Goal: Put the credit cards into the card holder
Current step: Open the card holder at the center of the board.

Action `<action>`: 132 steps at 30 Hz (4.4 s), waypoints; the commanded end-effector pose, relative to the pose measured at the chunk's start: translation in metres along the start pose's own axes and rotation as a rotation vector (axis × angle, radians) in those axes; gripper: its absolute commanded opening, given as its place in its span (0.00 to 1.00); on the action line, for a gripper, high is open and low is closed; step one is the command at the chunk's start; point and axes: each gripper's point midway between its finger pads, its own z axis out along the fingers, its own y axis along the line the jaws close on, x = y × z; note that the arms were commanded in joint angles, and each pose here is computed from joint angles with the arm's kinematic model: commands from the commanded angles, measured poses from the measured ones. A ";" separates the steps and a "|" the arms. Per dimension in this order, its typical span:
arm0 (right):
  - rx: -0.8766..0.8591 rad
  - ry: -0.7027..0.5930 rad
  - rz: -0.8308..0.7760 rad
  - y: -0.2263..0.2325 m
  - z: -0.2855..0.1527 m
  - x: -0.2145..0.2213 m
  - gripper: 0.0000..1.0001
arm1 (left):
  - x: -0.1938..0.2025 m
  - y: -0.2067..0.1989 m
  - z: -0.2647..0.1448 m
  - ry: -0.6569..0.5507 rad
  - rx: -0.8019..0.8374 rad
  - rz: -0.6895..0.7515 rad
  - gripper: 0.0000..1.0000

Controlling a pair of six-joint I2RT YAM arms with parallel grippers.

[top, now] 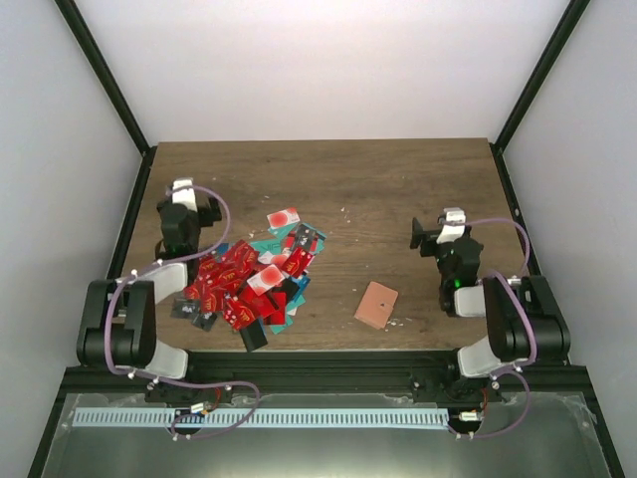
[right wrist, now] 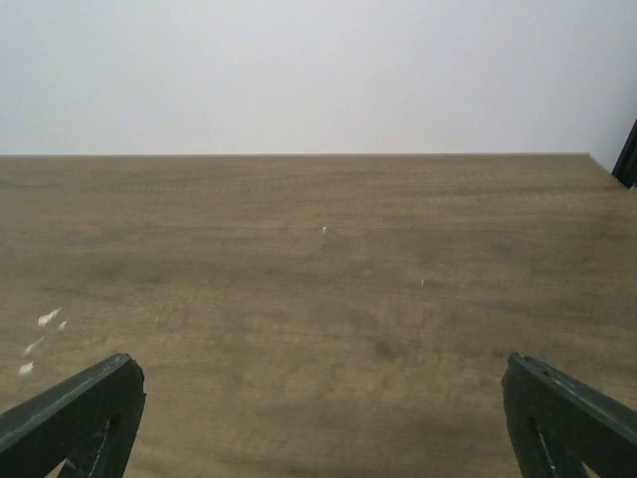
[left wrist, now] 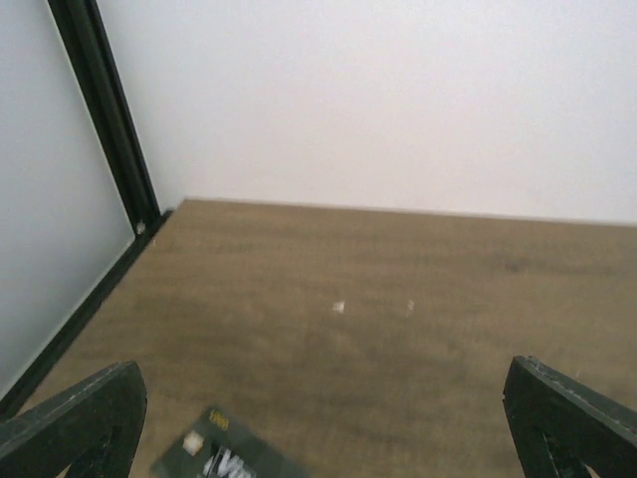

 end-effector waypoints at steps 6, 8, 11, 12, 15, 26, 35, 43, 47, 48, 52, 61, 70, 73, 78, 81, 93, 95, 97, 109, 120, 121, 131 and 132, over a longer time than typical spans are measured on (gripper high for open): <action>0.056 0.050 0.106 -0.009 0.028 -0.091 1.00 | -0.039 -0.024 0.010 0.305 0.059 -0.155 1.00; 0.062 0.014 0.199 -0.009 0.020 -0.114 1.00 | -0.051 -0.029 0.005 0.326 0.085 -0.203 1.00; 0.167 0.064 0.406 -0.024 0.008 -0.123 1.00 | -0.060 -0.033 -0.003 0.356 0.111 -0.250 1.00; 0.170 0.095 0.432 -0.023 0.004 -0.122 1.00 | -0.060 -0.034 -0.006 0.371 0.119 -0.264 1.00; 0.146 0.183 0.482 -0.016 -0.005 -0.113 1.00 | -0.059 -0.053 -0.012 0.452 0.237 -0.268 1.00; 0.045 0.790 0.715 0.050 -0.081 0.017 0.99 | -0.002 -0.186 -0.091 0.744 0.670 -0.142 0.97; -0.108 1.036 0.804 0.097 -0.140 0.072 0.91 | 0.069 -0.306 -0.170 0.994 1.006 -0.083 0.82; -0.184 1.103 0.858 0.112 -0.155 0.096 0.74 | 0.112 -0.363 -0.214 1.154 1.176 -0.024 0.68; -0.207 1.119 0.862 0.115 -0.157 0.101 0.66 | 0.128 -0.383 -0.228 1.215 1.227 -0.010 0.66; -0.210 1.124 0.864 0.115 -0.157 0.103 0.64 | 0.134 -0.387 -0.230 1.230 1.225 -0.001 0.65; -0.217 1.145 0.865 0.117 -0.157 0.109 0.58 | 0.155 -0.393 -0.228 1.278 1.192 0.027 0.57; -0.224 1.188 0.865 0.119 -0.158 0.120 0.49 | 0.188 -0.396 -0.232 1.362 1.188 0.054 0.44; -0.223 1.185 0.859 0.118 -0.157 0.122 0.44 | 0.193 -0.407 -0.231 1.369 1.201 0.043 0.07; -0.220 1.156 0.852 0.117 -0.155 0.115 0.46 | 0.170 -0.412 -0.228 1.314 1.212 0.035 0.04; -0.197 1.091 0.834 0.111 -0.151 0.092 0.51 | 0.133 -0.412 -0.222 1.252 1.184 0.042 0.04; -0.186 1.030 0.806 0.106 -0.145 0.071 0.55 | 0.113 -0.410 -0.218 1.214 1.158 0.045 0.04; -0.246 0.881 0.752 0.107 -0.118 -0.012 0.58 | 0.053 -0.397 -0.185 1.089 0.927 0.085 0.04; -0.259 0.903 0.745 0.110 -0.116 -0.013 0.59 | 0.048 -0.397 -0.183 1.084 0.911 0.090 0.04; -0.271 0.914 0.736 0.113 -0.113 -0.016 0.59 | 0.043 -0.398 -0.182 1.082 0.905 0.088 0.04; -0.340 0.958 0.702 0.140 -0.102 -0.018 0.59 | 0.020 -0.407 -0.178 1.056 0.911 0.073 0.04; -0.357 0.966 0.692 0.145 -0.083 -0.021 0.60 | 0.006 -0.415 -0.179 1.043 0.935 0.078 0.04; -0.357 0.962 0.691 0.146 -0.081 -0.023 0.60 | 0.003 -0.416 -0.179 1.039 0.939 0.080 0.04; -0.297 0.963 0.661 0.138 -0.067 -0.019 0.59 | -0.012 -0.417 -0.179 1.010 0.947 0.087 0.04; -0.294 0.973 0.663 0.138 -0.068 -0.016 0.59 | -0.014 -0.417 -0.179 1.005 0.947 0.088 0.04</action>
